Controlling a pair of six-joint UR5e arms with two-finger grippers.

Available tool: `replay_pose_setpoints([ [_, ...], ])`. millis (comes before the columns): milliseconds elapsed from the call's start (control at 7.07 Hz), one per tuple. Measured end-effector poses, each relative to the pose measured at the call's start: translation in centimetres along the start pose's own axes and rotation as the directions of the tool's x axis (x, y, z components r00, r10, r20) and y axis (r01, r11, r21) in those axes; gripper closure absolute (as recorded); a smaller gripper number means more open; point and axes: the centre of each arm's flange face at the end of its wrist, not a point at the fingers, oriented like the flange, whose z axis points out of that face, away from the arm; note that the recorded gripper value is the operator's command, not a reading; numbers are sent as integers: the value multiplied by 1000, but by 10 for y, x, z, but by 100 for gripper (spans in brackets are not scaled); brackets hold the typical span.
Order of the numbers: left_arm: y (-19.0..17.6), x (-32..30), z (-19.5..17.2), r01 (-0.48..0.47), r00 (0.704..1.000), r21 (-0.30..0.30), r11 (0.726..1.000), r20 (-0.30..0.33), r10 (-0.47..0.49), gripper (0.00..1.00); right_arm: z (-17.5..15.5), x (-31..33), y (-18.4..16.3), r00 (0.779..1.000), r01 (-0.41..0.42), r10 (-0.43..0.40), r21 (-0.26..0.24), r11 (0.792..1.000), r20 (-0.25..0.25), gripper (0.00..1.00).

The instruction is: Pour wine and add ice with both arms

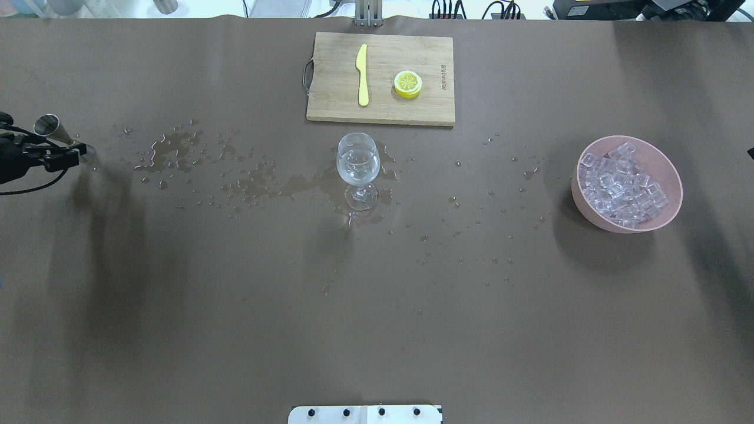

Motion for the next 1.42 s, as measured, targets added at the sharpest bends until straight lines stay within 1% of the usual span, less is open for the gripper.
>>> replay_pose_setpoints([
  [142, 1, -1, 3, -1, 1000, 10, 1000, 17, 1, 2, 1, -1, -1, 1000, -5, 5, 0, 1000, 3, 0],
  [425, 1, 0, 8, -2, 1000, 19, 1000, 29, 2, 3, 3, -5, -3, 1000, -15, 15, -1, 1000, 5, 0],
  [849, 5, 2, 13, -4, 997, 67, 998, 76, -1, 3, 3, -8, -4, 1000, -19, 19, 0, 1000, 10, 0],
  [991, 7, 3, 13, -2, 997, 76, 997, 81, -4, 3, 3, -8, -4, 1000, -19, 19, 0, 1000, 10, 0],
  [1132, 8, 4, 14, 5, 997, 82, 997, 82, -12, 8, 3, -8, -4, 1000, -19, 19, 0, 1000, 11, 0],
  [1274, 8, 4, 14, 12, 997, 84, 996, 81, -19, 26, 3, -8, -4, 1000, -19, 19, 0, 1000, 11, 0],
  [1415, 9, 4, 14, 16, 996, 84, 996, 81, -23, 57, 3, -8, -4, 1000, -18, 18, 1, 1000, 11, 0],
])
